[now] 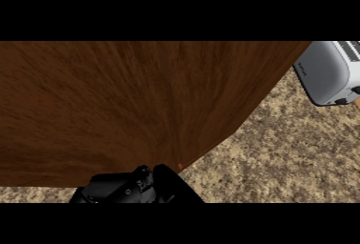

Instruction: Pick up the wine, place it into the cabinet and close the cabinet

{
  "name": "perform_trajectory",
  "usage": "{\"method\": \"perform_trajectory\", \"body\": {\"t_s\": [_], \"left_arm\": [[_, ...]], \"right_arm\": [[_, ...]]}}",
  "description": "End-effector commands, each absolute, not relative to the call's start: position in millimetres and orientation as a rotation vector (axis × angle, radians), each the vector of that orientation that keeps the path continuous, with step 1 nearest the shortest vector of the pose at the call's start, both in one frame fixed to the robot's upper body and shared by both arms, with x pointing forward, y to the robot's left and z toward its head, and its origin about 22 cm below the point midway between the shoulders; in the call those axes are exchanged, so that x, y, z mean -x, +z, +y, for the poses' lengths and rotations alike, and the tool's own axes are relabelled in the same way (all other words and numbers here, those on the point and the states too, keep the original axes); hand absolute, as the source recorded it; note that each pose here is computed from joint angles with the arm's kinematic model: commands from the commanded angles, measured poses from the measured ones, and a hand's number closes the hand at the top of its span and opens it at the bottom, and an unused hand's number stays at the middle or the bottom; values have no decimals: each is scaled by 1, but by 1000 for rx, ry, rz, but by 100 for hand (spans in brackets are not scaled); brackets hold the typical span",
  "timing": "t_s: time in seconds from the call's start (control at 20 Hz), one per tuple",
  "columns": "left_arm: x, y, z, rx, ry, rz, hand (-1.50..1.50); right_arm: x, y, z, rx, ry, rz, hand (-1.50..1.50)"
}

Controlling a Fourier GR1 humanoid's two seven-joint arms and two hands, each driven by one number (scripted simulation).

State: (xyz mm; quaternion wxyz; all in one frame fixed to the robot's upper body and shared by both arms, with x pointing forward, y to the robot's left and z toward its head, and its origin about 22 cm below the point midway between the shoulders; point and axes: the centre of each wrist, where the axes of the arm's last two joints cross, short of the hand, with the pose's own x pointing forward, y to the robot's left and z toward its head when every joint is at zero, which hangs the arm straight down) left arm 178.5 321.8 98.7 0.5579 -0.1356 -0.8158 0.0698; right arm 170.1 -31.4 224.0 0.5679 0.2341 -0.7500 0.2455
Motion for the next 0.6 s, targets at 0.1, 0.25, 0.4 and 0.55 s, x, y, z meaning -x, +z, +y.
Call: {"method": "perform_trajectory", "body": {"t_s": [0.1,0.25,0.4,0.55], "left_arm": [[-184,89,317,289,182,-1930,-150],[-170,84,315,290,175,-1931,-150],[-172,88,324,277,201,-1930,-150],[-181,104,322,288,164,-1939,-150]], "right_arm": [[-217,267,18,-514,562,-1812,150],[-247,278,25,-463,545,-1834,150],[-269,274,33,-344,607,-1902,150],[-300,269,33,-275,569,-1902,150]]}}
